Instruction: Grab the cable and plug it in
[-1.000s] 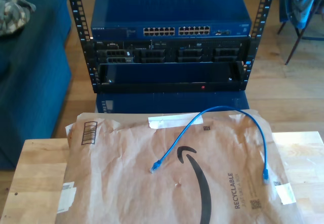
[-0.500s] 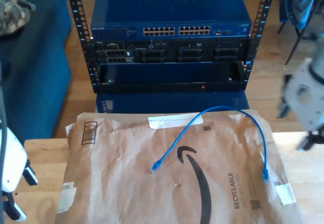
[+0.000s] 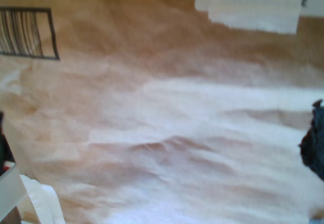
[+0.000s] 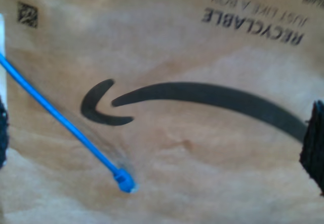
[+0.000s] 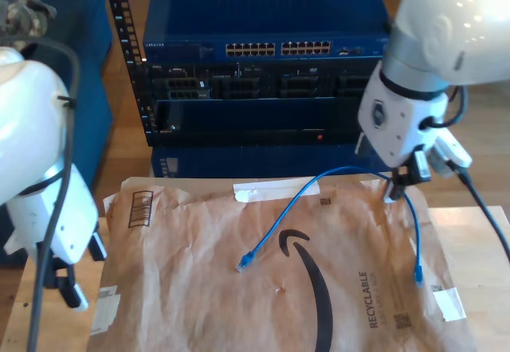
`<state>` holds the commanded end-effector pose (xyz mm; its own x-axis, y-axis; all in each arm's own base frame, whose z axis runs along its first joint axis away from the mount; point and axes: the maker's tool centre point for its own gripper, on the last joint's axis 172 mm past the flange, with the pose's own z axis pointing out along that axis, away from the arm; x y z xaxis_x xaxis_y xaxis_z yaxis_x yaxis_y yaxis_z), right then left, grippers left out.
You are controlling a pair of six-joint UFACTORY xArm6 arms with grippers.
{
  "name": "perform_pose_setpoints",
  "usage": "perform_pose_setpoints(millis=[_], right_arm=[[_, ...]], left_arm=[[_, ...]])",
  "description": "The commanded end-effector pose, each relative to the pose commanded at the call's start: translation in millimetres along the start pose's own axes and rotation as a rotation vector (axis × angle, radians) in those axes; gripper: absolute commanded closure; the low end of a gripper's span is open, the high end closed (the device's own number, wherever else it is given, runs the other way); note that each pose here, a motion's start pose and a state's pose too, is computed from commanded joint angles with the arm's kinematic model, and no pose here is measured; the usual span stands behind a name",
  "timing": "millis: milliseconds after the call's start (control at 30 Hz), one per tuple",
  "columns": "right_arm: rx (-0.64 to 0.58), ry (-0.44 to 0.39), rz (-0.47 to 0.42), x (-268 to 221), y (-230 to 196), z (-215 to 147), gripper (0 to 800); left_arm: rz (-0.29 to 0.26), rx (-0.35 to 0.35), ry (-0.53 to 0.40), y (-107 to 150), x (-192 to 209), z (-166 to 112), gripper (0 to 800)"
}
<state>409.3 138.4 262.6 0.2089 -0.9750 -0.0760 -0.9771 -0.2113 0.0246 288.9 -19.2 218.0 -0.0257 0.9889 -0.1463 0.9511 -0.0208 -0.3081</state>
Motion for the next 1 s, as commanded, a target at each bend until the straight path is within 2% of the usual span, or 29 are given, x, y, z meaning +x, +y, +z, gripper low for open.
perform_pose_setpoints(millis=[233,467,600,700,800,1000], right_arm=[[0.053,-0.005,-0.009,-43,-31,0,3],[0.064,-0.007,-0.025,-48,-48,-3,2],[0.058,0.001,-0.209,-62,-51,2,2],[0.037,0.005,-0.278,-71,-48,11,2],[0.027,0.011,-0.439,-79,-47,17,2],[-0.002,0.012,-0.519,-82,-45,30,2]], left_arm=[[0.015,-0.023,0.016,8,-18,-12,0],[0.021,-0.036,0.018,11,-20,-18,0],[0.021,-0.031,0.018,10,-20,-16,0],[0.021,-0.031,0.018,10,-20,-16,0],[0.021,-0.031,0.018,10,-20,-16,0],[0.022,-0.028,0.018,9,-20,-14,0]])
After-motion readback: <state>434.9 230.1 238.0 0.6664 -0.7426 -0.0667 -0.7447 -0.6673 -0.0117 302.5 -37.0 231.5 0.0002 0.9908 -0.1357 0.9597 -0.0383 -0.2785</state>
